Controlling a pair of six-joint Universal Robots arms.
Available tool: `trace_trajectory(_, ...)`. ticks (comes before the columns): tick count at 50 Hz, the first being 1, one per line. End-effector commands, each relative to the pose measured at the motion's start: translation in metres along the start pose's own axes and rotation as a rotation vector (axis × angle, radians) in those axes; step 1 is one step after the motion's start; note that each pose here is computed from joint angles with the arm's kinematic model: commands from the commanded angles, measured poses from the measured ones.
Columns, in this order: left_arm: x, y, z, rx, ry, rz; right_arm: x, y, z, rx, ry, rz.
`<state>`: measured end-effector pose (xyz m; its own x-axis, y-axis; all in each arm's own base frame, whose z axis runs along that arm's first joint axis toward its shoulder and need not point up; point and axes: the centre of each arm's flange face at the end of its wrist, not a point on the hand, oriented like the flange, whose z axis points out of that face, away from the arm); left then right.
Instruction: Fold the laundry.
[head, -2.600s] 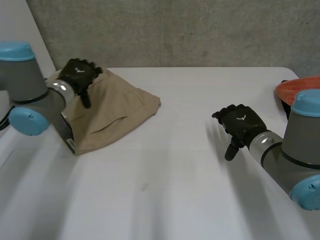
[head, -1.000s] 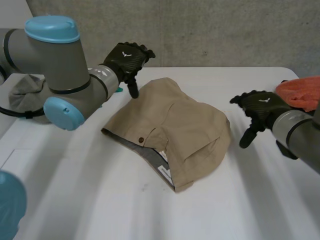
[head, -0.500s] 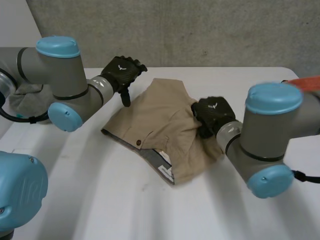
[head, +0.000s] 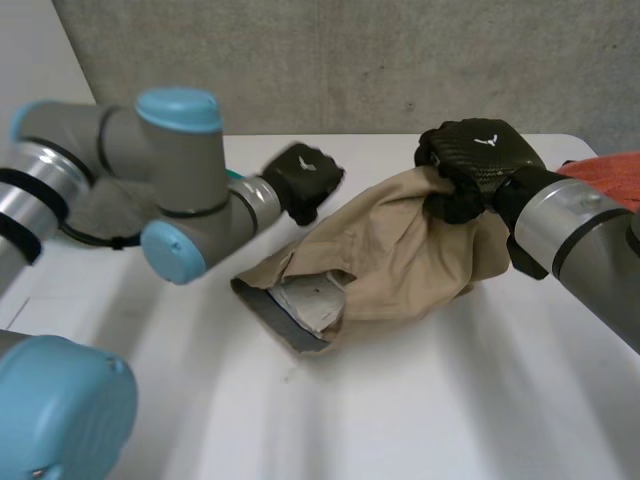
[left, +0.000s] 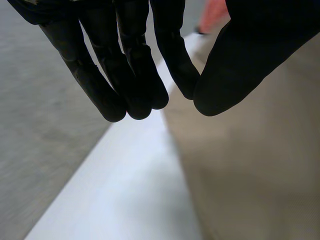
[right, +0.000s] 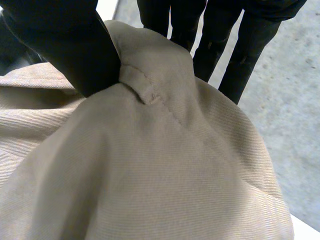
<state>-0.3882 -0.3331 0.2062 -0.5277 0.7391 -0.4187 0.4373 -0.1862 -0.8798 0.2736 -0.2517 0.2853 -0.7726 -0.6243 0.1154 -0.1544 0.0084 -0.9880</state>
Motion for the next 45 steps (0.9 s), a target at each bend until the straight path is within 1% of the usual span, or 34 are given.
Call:
trace_trajectory(1,-0.044,-0.046,-0.047,-0.001,-0.196,-0.21,0.043,0.0,0.033,0.03,0.121,-0.067)
trace_trajectory(3,-0.042,-0.053,-0.06,-0.01,-0.189,-0.228,0.05,-0.003,0.039,0.047,0.133,-0.066)
trace_trajectory(4,-0.035,-0.057,-0.073,-0.026,-0.167,-0.242,0.056,-0.009,0.043,0.072,0.141,-0.061)
trace_trajectory(6,-0.022,-0.058,-0.086,-0.046,-0.123,-0.244,0.06,-0.009,0.05,0.088,0.139,-0.053)
trace_trajectory(7,-0.007,-0.058,-0.097,-0.067,-0.083,-0.244,0.063,-0.005,0.061,0.102,0.128,-0.047)
trace_trajectory(10,0.009,-0.056,-0.106,-0.053,-0.054,-0.237,0.065,0.001,0.071,0.102,0.119,-0.047)
trace_trajectory(13,0.011,-0.043,-0.097,-0.016,-0.114,-0.223,0.063,0.01,0.071,0.04,0.107,-0.033)
trace_trajectory(16,0.002,-0.028,-0.083,0.003,-0.209,-0.2,0.053,0.014,0.058,-0.026,0.084,-0.011)
trace_trajectory(19,-0.011,-0.007,-0.069,-0.04,-0.293,-0.174,0.046,0.003,0.045,-0.016,0.08,-0.01)
trace_trajectory(23,-0.018,0.014,-0.057,-0.107,-0.33,-0.174,0.034,-0.012,0.028,0.02,0.064,-0.006)
trace_trajectory(25,-0.015,0.019,-0.053,-0.128,-0.306,-0.188,0.028,-0.021,0.019,0.048,0.058,0.003)
trace_trajectory(26,-0.005,0.025,-0.049,-0.162,-0.25,-0.216,0.027,-0.024,0.016,0.056,0.056,0.007)
trace_trajectory(28,0.003,0.028,-0.047,-0.18,-0.2,-0.244,0.024,-0.026,0.013,0.068,0.057,0.017)
trace_trajectory(29,0.014,0.03,-0.047,-0.207,-0.13,-0.28,0.022,-0.028,0.01,0.078,0.061,0.02)
trace_trajectory(32,0.027,0.032,-0.047,-0.246,-0.029,-0.327,0.019,-0.03,0.008,0.084,0.069,0.023)
trace_trajectory(33,0.035,0.034,-0.049,-0.272,0.023,-0.353,0.018,-0.029,0.007,0.08,0.078,0.024)
trace_trajectory(35,0.041,0.037,-0.05,-0.303,0.063,-0.373,0.017,-0.029,0.007,0.079,0.092,0.025)
trace_trajectory(37,0.045,0.041,-0.049,-0.329,0.08,-0.39,0.018,-0.029,0.007,0.075,0.116,0.026)
trace_trajectory(41,0.051,0.045,-0.042,-0.326,0.067,-0.377,0.015,-0.028,0.005,0.068,0.129,0.038)
trace_trajectory(43,0.051,0.045,-0.037,-0.307,0.039,-0.367,0.012,-0.027,0.004,0.064,0.125,0.049)
trace_trajectory(44,0.047,0.046,-0.03,-0.279,-0.009,-0.359,0.009,-0.026,0.003,0.058,0.118,0.066)
trace_trajectory(45,0.045,0.047,-0.026,-0.269,-0.031,-0.357,0.007,-0.026,0.002,0.056,0.114,0.074)
